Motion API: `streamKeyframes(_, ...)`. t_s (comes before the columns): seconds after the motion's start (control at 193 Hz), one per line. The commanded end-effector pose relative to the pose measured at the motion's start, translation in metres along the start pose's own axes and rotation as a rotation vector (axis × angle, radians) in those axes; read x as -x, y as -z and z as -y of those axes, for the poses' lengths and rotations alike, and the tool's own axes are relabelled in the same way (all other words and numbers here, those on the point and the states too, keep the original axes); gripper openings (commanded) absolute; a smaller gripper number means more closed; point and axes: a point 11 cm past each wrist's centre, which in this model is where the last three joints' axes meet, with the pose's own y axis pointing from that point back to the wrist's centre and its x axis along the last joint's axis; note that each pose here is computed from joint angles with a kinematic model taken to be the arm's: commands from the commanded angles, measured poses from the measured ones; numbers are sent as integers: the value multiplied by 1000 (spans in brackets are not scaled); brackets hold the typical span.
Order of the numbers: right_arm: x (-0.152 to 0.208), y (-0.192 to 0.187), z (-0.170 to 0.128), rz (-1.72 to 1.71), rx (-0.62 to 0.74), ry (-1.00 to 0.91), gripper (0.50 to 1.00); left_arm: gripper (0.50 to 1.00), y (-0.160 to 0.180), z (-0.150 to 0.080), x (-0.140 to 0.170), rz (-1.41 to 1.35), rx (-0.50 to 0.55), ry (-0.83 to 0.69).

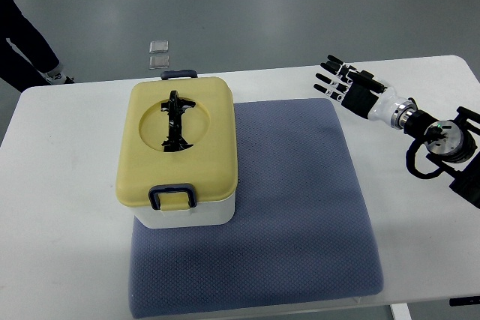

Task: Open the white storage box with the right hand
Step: 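Raise the right hand and open its fingers above the mat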

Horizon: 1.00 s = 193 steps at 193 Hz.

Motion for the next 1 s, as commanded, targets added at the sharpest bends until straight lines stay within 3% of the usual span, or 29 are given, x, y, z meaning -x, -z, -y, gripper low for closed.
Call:
streamKeyframes(0.0,0,-1,0,-9,4,0,934,1000,-1,0,0,2,3,-3)
streamKeyframes(0.995,20,27,11,-131,-11,8,932,1000,-8,-1,1,5,15,3)
